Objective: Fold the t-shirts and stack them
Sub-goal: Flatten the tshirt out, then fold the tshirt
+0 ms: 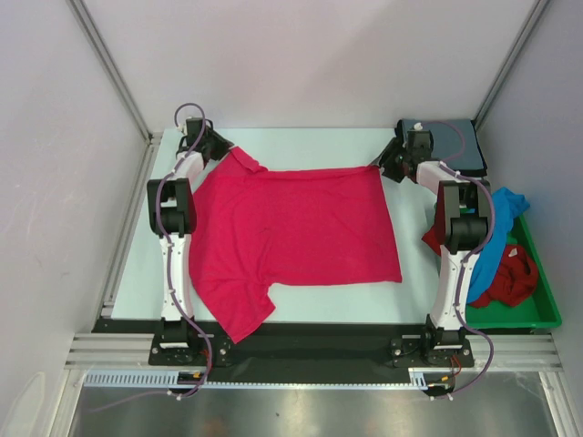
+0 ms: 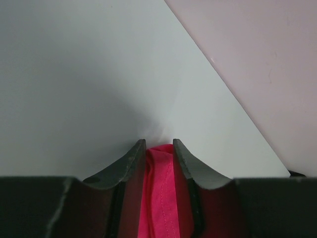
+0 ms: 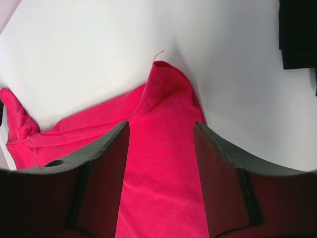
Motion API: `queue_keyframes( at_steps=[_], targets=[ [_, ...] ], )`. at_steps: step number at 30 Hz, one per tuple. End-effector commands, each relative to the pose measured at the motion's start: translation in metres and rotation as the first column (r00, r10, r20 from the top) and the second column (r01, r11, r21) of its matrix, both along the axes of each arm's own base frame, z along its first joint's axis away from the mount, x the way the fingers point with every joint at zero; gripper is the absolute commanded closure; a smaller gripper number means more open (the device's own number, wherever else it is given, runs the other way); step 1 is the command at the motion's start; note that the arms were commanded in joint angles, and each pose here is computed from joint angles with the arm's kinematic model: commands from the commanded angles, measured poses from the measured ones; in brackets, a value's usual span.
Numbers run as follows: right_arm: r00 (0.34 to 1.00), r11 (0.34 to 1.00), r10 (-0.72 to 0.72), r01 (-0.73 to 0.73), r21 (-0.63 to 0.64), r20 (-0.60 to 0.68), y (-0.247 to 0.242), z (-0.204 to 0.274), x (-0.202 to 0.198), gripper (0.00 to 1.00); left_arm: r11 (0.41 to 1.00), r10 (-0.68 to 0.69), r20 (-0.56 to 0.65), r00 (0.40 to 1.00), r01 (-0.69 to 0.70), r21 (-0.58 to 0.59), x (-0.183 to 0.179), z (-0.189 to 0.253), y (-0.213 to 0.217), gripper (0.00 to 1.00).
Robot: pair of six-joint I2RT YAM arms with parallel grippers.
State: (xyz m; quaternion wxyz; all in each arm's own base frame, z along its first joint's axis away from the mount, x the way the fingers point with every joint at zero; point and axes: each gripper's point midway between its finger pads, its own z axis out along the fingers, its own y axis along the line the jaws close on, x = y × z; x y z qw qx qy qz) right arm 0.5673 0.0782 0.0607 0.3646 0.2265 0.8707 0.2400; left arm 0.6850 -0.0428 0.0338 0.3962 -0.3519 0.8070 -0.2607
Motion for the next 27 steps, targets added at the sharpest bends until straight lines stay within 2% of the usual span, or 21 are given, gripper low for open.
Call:
queue_keyframes(
  at_steps=[1, 9, 12, 13, 15, 20, 27],
  targets=[
    [0.997, 1.0, -0.012, 0.011, 0.017, 0.071, -0.002, 0.033, 0.008, 0.41, 0.999, -0.026, -0.038, 0.999, 0.027, 0.024, -0.009, -0.007, -0.005, 0.66],
    [0.994, 0.993, -0.111, 0.11, 0.042, 0.015, -0.01, 0.016, 0.017, 0.38, 0.996, -0.02, 0.021, 1.0, 0.018, 0.093, -0.002, 0.022, 0.003, 0.77],
    [0.99, 0.987, -0.139, 0.139, 0.078, 0.001, -0.008, 0.011, 0.024, 0.38, 0.995, -0.028, 0.044, 0.999, 0.024, 0.096, 0.002, 0.032, 0.003, 0.88],
    [0.988, 0.985, -0.151, 0.151, 0.084, -0.009, -0.009, 0.009, 0.025, 0.38, 0.995, -0.038, 0.054, 0.998, 0.033, 0.093, 0.003, 0.036, 0.0, 0.95],
    [0.986, 0.983, -0.164, 0.164, 0.086, -0.007, -0.01, 0.011, 0.029, 0.37, 0.995, -0.042, 0.062, 0.997, 0.036, 0.092, 0.004, 0.042, 0.0, 1.0],
    [0.988, 0.984, -0.154, 0.152, 0.091, 0.009, -0.008, 0.012, 0.033, 0.33, 0.993, -0.052, 0.088, 0.995, 0.042, 0.109, 0.004, 0.057, 0.001, 1.0],
    [0.99, 0.986, -0.138, 0.139, 0.095, -0.012, -0.006, 0.003, 0.036, 0.31, 0.991, -0.061, 0.19, 0.98, 0.037, 0.127, -0.002, 0.12, -0.001, 1.0]
  ],
)
